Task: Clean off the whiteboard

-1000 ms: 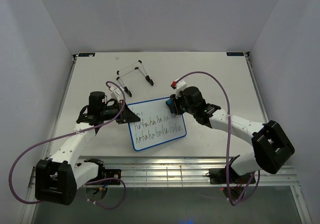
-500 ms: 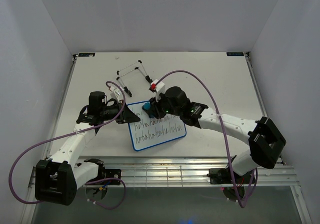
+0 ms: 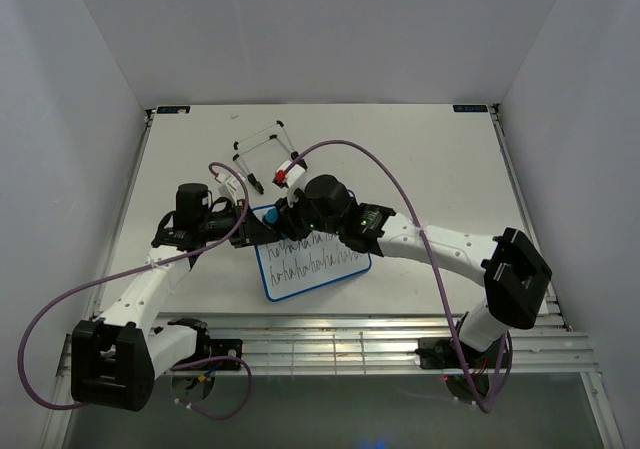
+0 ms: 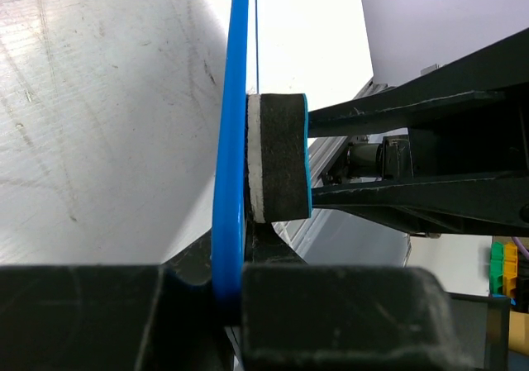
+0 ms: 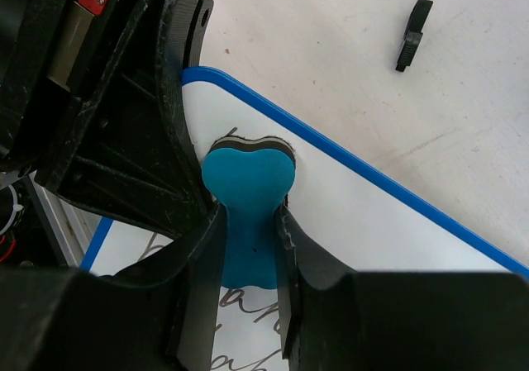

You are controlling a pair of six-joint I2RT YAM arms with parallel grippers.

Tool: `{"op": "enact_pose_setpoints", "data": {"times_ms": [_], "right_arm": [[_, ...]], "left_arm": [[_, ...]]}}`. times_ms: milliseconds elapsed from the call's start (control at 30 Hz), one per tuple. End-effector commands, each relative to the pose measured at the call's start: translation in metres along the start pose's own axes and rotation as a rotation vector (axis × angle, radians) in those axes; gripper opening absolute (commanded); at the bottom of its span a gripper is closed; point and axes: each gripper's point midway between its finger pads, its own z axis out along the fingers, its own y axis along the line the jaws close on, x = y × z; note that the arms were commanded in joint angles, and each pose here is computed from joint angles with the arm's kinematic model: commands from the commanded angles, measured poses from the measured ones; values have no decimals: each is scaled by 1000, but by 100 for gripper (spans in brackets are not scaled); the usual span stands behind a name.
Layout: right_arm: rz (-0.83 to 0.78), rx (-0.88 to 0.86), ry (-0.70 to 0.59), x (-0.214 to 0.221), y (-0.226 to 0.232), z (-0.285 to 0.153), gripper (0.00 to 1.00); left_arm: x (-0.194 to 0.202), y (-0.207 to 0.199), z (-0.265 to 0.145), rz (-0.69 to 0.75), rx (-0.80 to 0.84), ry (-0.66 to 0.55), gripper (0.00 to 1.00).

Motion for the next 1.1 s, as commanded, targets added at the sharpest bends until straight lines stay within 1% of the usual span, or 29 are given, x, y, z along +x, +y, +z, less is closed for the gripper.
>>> {"op": "enact_pose_setpoints", "data": {"times_ms": [0,33,100,133,200,233,300,400,433,567,600,667,867,1000,1067], "right_arm": [[-9,106,58,26,-23,9,25],[3,131,81,39,-36,7,25],[21,162,92,50,-50,1,25],[40,189,111,64,-66,-3,26],[60,209,124,76,-81,-9,25],[78,243,147,89,-98,-14,25],[108,288,154,99,-124,-22,25],[151,331,190,121,-150,-34,26],[172,371,199,128,-168,-42,26],[239,422,234,150,-200,-57,26],[251,388,236,153,-198,-56,26],[262,373,243,156,-199,-55,26],[285,253,213,146,-179,-47,26],[290,120,193,130,-145,-43,26],[281,89,191,123,-130,-44,26]], "left_arm": [[-2,-41,-5,170,168,19,0],[-3,-42,-5,171,170,19,0],[-2,-42,-5,171,172,21,0],[-2,-43,-6,172,175,21,0],[-2,-44,-6,176,178,22,0],[-2,-45,-6,177,181,22,0],[-1,-45,-7,177,181,22,0],[-1,-46,-7,176,180,24,0],[-1,-46,-7,176,180,24,0],[-1,-45,-7,175,178,25,0],[0,-45,-7,174,179,27,0],[-1,-45,-7,176,177,26,0],[-1,-45,-6,174,173,27,0],[-1,-42,-5,166,164,29,0],[-2,-40,-5,166,152,22,0]]}}
